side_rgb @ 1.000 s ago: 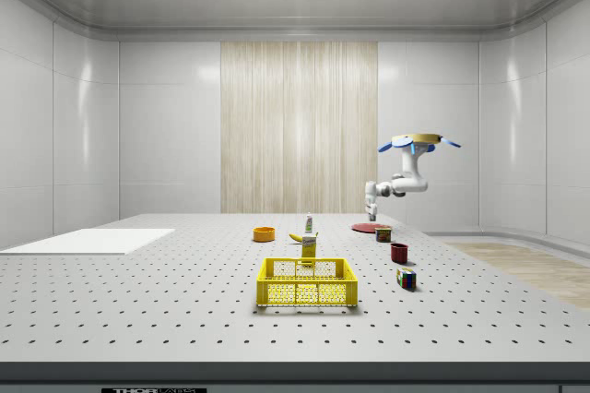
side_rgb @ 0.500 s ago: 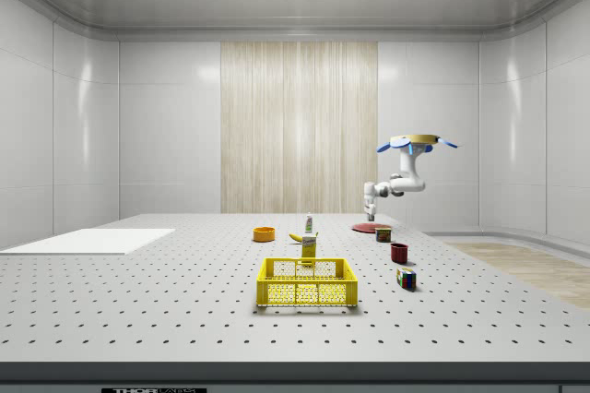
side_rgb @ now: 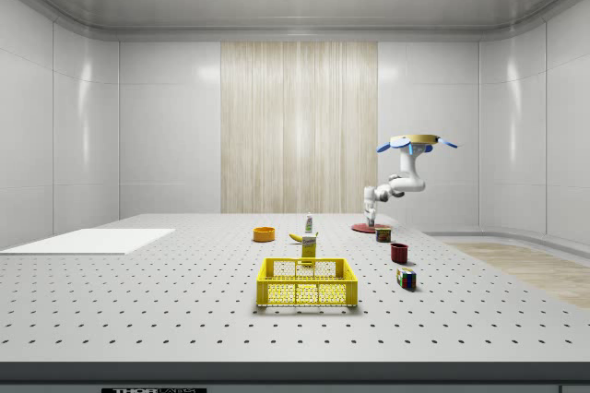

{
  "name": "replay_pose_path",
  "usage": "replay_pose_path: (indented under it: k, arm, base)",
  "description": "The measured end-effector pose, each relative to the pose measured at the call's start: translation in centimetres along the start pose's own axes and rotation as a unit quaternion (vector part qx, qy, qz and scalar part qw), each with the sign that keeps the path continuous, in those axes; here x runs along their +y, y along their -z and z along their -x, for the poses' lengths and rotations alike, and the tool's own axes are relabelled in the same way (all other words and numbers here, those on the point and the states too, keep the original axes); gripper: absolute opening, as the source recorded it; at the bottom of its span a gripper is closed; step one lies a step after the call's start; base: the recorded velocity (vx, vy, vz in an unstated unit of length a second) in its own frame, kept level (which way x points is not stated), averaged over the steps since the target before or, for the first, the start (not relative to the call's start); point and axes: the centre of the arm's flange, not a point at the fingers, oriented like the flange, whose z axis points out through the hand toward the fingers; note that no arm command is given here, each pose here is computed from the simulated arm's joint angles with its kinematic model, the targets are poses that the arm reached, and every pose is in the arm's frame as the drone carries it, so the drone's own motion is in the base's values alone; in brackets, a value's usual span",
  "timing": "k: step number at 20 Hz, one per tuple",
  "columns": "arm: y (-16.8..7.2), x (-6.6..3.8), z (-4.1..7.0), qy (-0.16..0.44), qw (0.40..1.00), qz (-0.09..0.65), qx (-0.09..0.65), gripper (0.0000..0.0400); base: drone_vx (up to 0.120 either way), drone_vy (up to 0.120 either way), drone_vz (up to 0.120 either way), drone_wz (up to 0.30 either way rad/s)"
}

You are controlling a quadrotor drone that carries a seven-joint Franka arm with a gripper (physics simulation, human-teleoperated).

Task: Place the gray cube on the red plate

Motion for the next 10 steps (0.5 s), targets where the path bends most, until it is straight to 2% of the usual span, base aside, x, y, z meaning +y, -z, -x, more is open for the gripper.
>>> replay_pose_path:
  k: [4, 10]
  arm:
    - [0.0, 0.0, 0.0, 0.0, 1.0, 0.0, 0.0, 0.0367]
    - [1.9, 0.0, 0.0, 0.0, 1.0, 0.0, 0.0, 0.0393]
  base:
    - [0.0, 0.0, 0.0, 0.0]
    - [0.0, 0.0, 0.0, 0.0]
